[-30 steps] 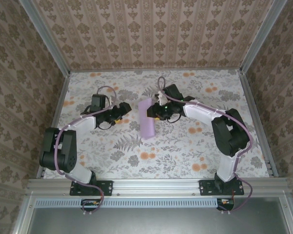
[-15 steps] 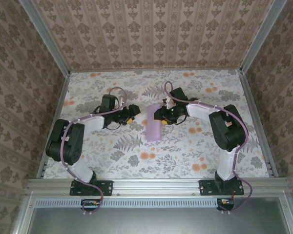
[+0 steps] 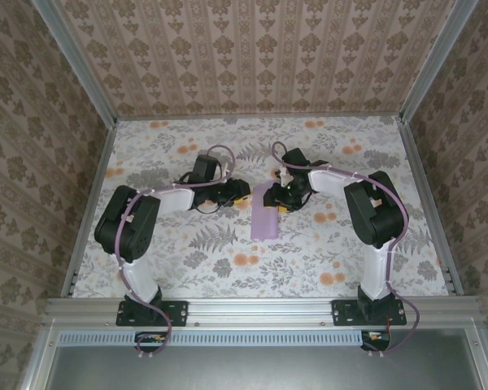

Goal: Fold a paper plane with a square sheet of paper (pick it up from the middle)
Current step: First fold in half a square sheet of paper at the center of the table.

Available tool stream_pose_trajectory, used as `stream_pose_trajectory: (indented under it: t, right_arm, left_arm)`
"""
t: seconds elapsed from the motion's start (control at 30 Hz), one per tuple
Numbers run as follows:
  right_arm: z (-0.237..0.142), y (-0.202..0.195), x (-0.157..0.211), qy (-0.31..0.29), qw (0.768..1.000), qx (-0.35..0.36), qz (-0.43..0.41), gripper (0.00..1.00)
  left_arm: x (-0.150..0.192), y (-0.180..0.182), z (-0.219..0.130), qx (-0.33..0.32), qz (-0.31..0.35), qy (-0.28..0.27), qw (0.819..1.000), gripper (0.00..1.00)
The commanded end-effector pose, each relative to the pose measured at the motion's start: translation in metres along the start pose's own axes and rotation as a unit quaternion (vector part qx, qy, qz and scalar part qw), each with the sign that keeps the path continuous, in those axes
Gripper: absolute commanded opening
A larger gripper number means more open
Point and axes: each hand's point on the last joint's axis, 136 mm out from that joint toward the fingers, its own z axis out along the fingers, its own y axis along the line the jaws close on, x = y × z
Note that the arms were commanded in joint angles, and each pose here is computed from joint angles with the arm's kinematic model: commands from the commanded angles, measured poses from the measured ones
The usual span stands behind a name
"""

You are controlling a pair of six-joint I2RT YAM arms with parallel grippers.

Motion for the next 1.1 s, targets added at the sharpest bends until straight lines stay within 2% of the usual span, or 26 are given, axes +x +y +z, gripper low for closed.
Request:
stream_pose_trajectory:
  t: [0.0,0.13,0.37,0.47,0.63,0.87,1.07]
  right_arm:
    - [0.004,-0.012,0.001,0.012,1.000,0.026,0.010,0.46]
    - [0.006,-0.016,0.001,0.014,0.999,0.034,0.011,0.44]
    - [0.008,-0.019,0.001,0.017,0.999,0.041,0.008,0.45]
    - [0.007,-0.017,0.001,0.015,0.999,0.038,0.007,0.45]
    - [-0.002,-0.006,-0.004,0.005,1.000,0.024,0.004,0.47]
    - [-0.029,-0.002,0.001,-0.016,0.999,0.040,0.009,0.64]
    - [-0.020,-0.010,0.010,-0.014,0.998,0.056,0.024,0.64]
  left_arm:
    - [0.003,-0.004,0.013,-0.002,0.004,0.017,1.000,0.26]
    - [0.009,0.002,0.026,-0.022,0.004,0.033,0.999,0.14]
    - [0.018,0.014,0.038,-0.042,-0.004,0.056,0.998,0.04]
    - [0.021,0.027,0.044,-0.071,-0.011,0.066,0.995,0.01]
    - [0.030,0.054,0.046,-0.124,-0.028,0.080,0.989,0.00]
    - [0.036,0.068,0.044,-0.147,-0.038,0.081,0.985,0.00]
    - [0.036,0.061,0.047,-0.136,-0.033,0.081,0.987,0.00]
